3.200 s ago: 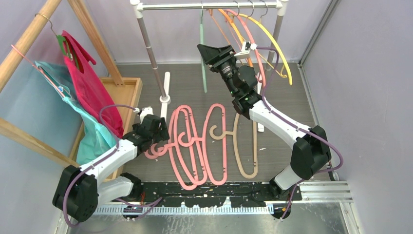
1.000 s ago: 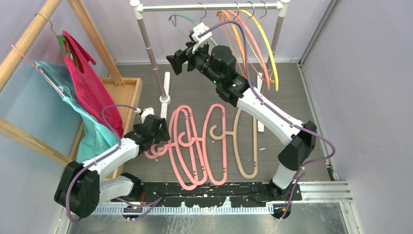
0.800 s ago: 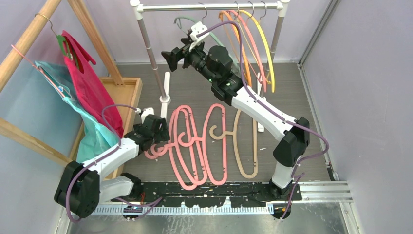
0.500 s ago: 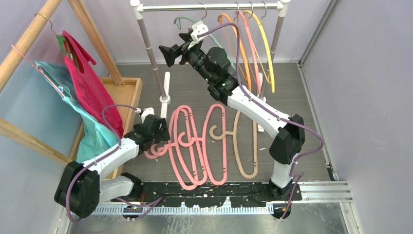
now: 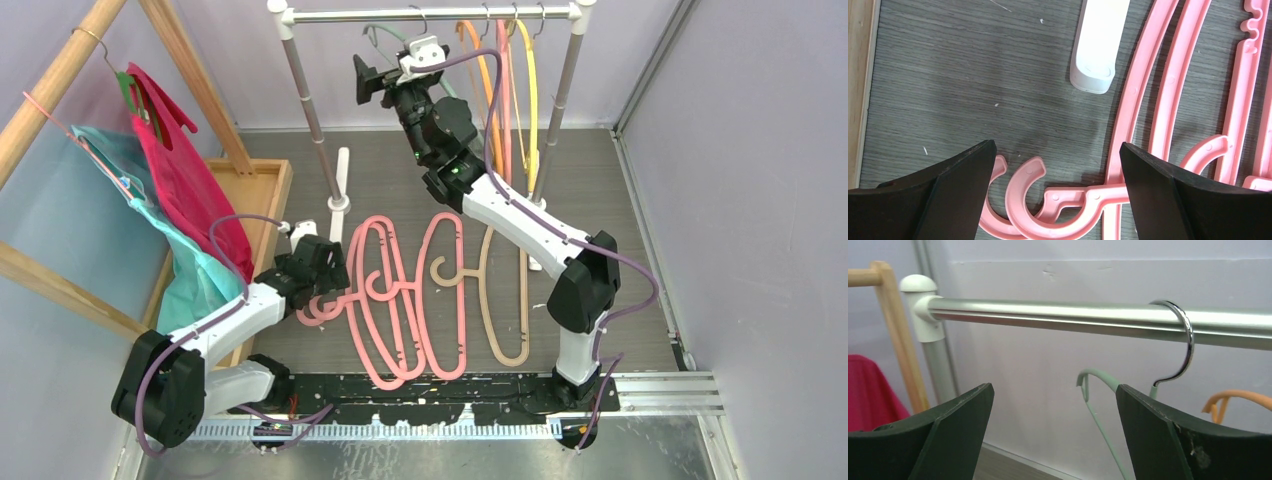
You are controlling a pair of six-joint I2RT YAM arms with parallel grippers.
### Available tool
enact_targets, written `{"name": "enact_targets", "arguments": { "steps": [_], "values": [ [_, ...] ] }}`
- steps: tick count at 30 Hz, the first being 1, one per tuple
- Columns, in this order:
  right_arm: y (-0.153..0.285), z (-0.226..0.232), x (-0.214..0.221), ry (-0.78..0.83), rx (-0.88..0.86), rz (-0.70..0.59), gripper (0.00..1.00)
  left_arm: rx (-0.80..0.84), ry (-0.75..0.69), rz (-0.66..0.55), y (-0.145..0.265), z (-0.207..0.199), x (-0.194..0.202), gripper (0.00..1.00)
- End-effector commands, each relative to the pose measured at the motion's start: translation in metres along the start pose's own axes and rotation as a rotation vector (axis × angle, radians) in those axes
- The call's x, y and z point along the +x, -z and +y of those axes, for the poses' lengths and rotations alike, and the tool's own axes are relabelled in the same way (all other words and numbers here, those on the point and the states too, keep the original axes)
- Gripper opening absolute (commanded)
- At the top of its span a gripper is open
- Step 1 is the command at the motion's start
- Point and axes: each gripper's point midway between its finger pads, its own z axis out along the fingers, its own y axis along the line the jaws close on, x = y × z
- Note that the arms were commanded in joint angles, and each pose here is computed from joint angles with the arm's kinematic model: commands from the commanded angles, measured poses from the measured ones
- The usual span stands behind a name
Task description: Organize the hangers
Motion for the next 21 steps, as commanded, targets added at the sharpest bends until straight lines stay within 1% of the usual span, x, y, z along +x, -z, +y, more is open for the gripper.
{"name": "enact_targets", "arguments": {
  "steps": [1, 9, 21],
  "values": [
    [0.004, -0.048, -0.037, 0.054, 0.209, -0.094, 0.99, 0.035, 0.010, -0.049, 0.002, -0.009, -0.014, 0.98],
    [0.025, -0.111, -0.040, 0.097, 0.341, -0.073, 0.99, 0.039, 0.009, -0.050, 0.002, -0.010, -0.014, 0.98],
    [0.073, -0.206, -0.072, 0.100, 0.494, -0.109, 0.99, 0.039, 0.003, -0.041, 0.001, -0.010, -0.012, 0.98]
  ]
}}
